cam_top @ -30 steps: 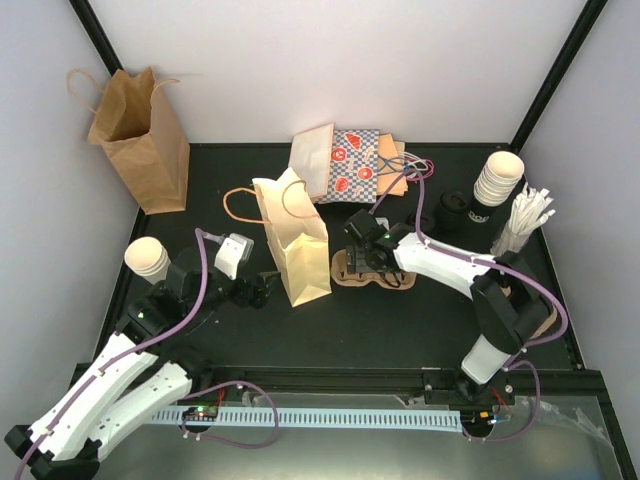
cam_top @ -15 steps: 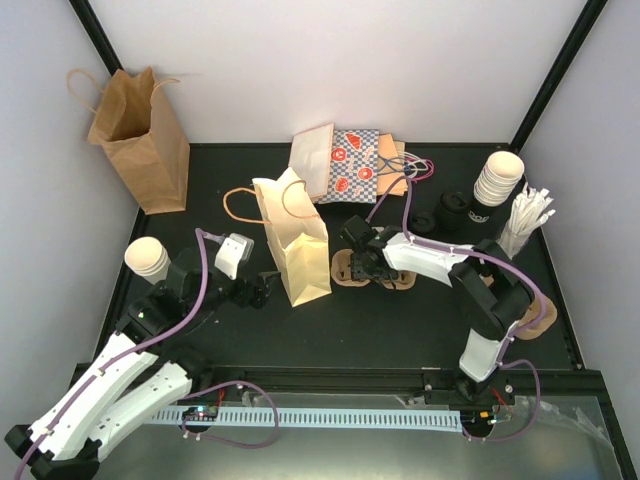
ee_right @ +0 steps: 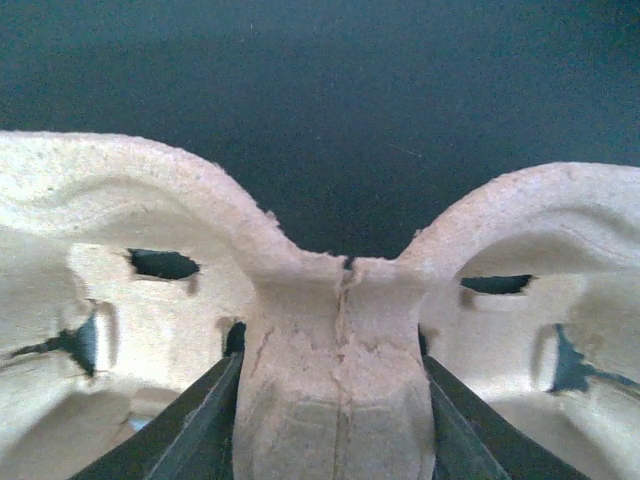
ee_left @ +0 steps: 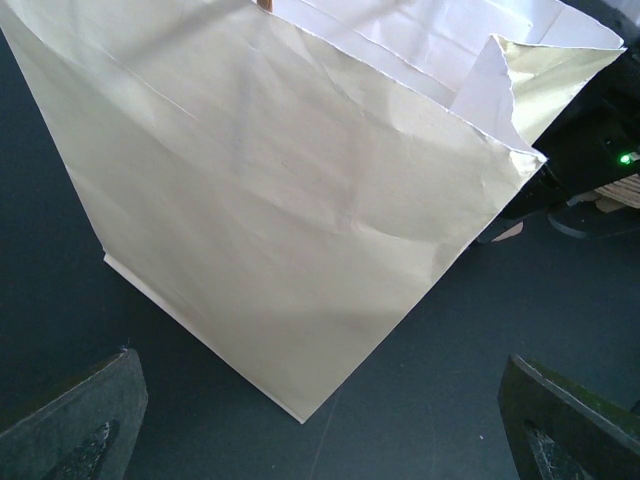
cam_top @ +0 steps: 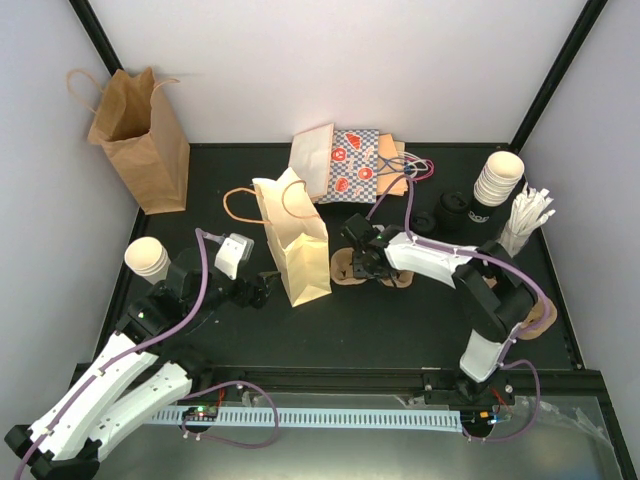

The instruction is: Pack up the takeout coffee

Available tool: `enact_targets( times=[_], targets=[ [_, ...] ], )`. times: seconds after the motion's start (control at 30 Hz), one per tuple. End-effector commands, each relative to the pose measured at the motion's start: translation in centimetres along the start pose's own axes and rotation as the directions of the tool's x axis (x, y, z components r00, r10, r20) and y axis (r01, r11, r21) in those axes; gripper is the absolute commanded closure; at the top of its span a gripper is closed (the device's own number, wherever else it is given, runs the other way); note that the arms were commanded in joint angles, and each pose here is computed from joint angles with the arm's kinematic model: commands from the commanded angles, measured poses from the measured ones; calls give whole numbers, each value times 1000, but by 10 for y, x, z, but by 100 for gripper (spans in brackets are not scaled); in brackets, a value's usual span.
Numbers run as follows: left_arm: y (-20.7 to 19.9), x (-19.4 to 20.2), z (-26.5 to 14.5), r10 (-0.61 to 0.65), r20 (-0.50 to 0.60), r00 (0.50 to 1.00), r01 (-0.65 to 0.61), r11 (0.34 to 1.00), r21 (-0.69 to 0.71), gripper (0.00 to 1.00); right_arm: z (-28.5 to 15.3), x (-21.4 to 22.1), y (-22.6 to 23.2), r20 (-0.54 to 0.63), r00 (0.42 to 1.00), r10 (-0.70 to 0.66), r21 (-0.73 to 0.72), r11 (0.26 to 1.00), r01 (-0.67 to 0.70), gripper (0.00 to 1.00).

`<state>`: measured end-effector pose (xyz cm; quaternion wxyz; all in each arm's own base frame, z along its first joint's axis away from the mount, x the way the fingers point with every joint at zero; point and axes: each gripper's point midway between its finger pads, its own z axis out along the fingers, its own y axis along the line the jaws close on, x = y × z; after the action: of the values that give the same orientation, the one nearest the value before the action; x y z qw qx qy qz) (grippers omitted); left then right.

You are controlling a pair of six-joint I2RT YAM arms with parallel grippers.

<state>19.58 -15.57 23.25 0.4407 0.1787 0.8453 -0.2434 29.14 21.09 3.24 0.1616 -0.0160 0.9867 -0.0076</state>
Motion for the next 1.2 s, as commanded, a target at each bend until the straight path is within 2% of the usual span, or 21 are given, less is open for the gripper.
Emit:
enact_targets(
  times=[0.0, 0.33, 0.47, 0.63, 0.8, 1.03, 1.1, 1.17],
  targets=[
    [0, -2, 1, 6, 8, 1000, -6, 1000, -5, 1, -22, -16, -3, 70, 998, 4, -19, 1000, -3, 55],
    [1, -2, 1, 5, 8, 1000, -5, 1000, -7, 1, -69, -27, -15, 189, 982, -27, -57, 998, 38, 55],
    [-1, -4, -1, -8, 11, 1000, 8, 1000, -1, 1, -97, -33, -25, 274, 961, -37, -67, 996, 57, 55],
    [2, -9, -9, -87, 14, 996, 87, 996, -27, 1, -137, -39, -36, 393, 918, -57, -103, 989, 105, 55],
    [11, -26, -25, -193, 33, 981, 196, 975, -109, 1, -184, -44, -33, 498, 865, -60, -192, 965, 177, 55],
    [-9, -68, -41, -263, 69, 962, 266, 963, -42, 1, -254, -47, -22, 634, 772, -32, -330, 893, 307, 55],
    [-12, -74, -39, -288, 47, 957, 290, 956, -39, 2, -269, -47, -21, 661, 750, -19, -353, 874, 333, 55],
    [-15, -76, -30, -300, -37, 953, 296, 952, -80, 6, -281, -47, -24, 683, 730, 0, -360, 870, 337, 55]
  ],
)
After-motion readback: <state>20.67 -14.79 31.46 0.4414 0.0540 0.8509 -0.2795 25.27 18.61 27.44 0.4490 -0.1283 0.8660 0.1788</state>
